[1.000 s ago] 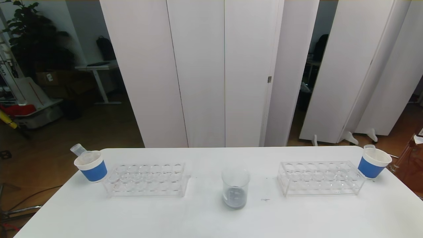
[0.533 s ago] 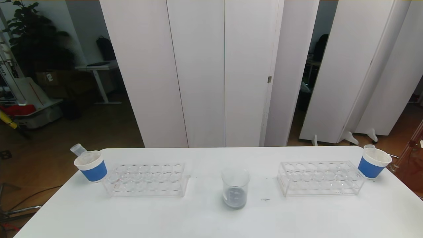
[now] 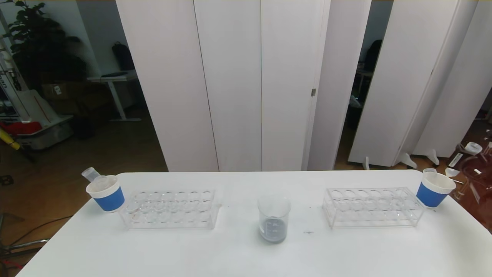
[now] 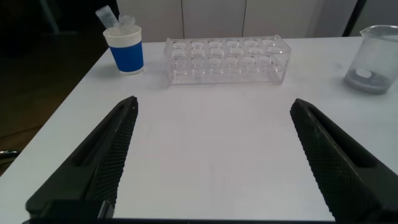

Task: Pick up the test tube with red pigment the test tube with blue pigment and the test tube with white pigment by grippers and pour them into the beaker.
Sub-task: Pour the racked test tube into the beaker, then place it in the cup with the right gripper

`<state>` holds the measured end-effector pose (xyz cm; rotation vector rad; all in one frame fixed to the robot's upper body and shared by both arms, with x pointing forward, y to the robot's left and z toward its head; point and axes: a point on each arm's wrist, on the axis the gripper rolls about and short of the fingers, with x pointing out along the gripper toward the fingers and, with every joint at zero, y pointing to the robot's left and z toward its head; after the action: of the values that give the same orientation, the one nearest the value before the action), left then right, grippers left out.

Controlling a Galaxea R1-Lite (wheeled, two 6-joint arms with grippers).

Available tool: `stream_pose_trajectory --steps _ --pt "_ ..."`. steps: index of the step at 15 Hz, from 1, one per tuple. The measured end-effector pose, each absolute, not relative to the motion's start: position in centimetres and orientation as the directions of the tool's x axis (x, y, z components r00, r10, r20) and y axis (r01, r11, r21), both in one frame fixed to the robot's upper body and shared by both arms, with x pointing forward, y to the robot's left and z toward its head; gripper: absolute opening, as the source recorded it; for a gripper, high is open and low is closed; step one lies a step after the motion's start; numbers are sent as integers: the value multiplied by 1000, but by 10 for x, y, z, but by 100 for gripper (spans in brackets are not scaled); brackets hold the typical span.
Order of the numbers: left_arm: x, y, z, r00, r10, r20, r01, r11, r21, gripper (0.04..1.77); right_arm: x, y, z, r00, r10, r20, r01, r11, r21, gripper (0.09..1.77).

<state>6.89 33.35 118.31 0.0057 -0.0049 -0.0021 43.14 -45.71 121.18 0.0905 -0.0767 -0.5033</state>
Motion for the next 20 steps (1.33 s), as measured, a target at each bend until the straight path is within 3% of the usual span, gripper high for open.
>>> stream_pose_trajectory --steps 9,14,15,17,18,20 --pt "69 334 1183 1000 -3 5 3 1000 6 175 435 -443 1173 864 -498 -79 504 859 89 58" --pt "69 334 1183 1000 -3 5 3 1000 6 175 434 -446 1171 860 -503 -85 509 856 89 61" --pt "69 334 1183 1000 -2 5 2 1000 6 175 433 -447 1171 859 -506 -85 512 855 87 80" --pt "69 334 1183 1000 -3 5 3 1000 6 175 433 -449 1172 855 -511 -83 517 851 87 147" --pt "69 334 1183 1000 -2 5 2 1000 6 175 432 -450 1172 855 -513 -83 519 851 87 169" --pt "69 334 1183 1000 -3 5 3 1000 6 175 432 -449 1174 856 -512 -75 517 851 89 175"
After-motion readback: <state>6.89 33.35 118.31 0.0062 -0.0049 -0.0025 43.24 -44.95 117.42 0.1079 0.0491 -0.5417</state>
